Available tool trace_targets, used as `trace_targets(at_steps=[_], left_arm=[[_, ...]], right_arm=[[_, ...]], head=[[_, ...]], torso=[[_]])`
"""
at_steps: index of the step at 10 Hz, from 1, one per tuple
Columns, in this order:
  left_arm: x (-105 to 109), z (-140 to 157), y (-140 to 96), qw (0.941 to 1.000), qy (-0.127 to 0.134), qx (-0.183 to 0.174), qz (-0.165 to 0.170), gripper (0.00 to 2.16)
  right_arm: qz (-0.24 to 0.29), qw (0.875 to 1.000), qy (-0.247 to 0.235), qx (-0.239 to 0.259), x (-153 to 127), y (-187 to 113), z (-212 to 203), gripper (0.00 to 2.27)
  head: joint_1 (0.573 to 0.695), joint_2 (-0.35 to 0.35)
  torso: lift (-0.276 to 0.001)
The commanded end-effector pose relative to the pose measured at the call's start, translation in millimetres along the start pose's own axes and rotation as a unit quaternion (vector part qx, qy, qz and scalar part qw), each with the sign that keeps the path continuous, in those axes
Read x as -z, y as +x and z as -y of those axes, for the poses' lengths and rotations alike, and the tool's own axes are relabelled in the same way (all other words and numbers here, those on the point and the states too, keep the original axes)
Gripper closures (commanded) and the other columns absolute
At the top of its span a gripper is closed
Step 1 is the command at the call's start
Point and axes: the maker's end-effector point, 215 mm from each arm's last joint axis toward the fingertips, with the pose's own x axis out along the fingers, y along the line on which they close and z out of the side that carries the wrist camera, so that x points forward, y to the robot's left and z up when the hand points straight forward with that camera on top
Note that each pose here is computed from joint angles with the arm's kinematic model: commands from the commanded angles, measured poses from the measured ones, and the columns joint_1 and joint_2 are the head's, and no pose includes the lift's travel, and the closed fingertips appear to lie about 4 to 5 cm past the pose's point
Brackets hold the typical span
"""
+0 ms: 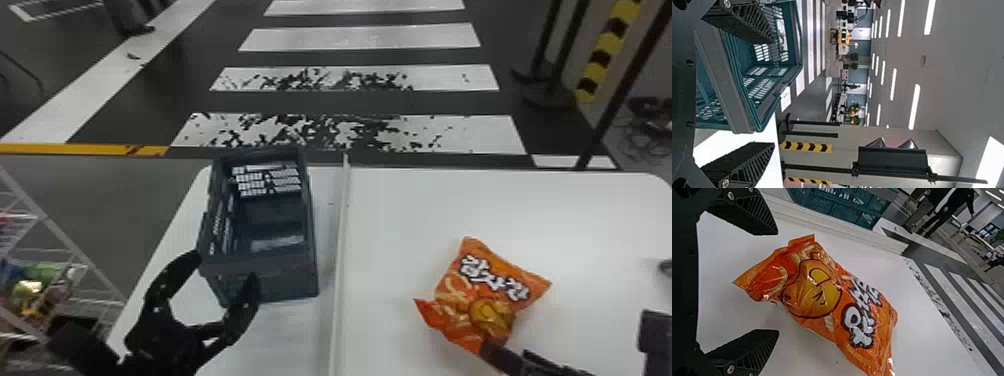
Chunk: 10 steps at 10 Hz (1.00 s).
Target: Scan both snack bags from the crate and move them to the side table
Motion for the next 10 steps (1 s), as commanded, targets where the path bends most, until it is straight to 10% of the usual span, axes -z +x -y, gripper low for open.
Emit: trace_targets(at_steps=[1,4,7,10], left_arm=[[3.4,0.6,-0.8,1.0,-0.002,0.0,-0.003,0.08],[7.6,1.1,-1.6,1.0,-0.002,0.002,-0.007,0.08],[9.4,1.5,-1.9,1.0,-0.003,0.002,-0.009,0.08],[9.7,3.1,-1.7,0.9999,-0.003,0.005,-0.009,0.08]], right_arm=[[-0.003,1.0,0.014,-0.006,0.1,10.9,9.6,0.1],[-0.005,0.999,0.027,-0.027,-0.1,19.2,9.2,0.41],[-0.003,0.998,0.043,-0.043,-1.8,18.8,8.2,2.08],[-0.002,0.998,0.043,-0.049,-2.7,15.6,8.7,2.24]], head=[[0.695,0.125],[0.695,0.123],[0.695,0.133],[0.695,0.125]], torso=[[-0.099],[-0.099],[-0.099],[-0.099]])
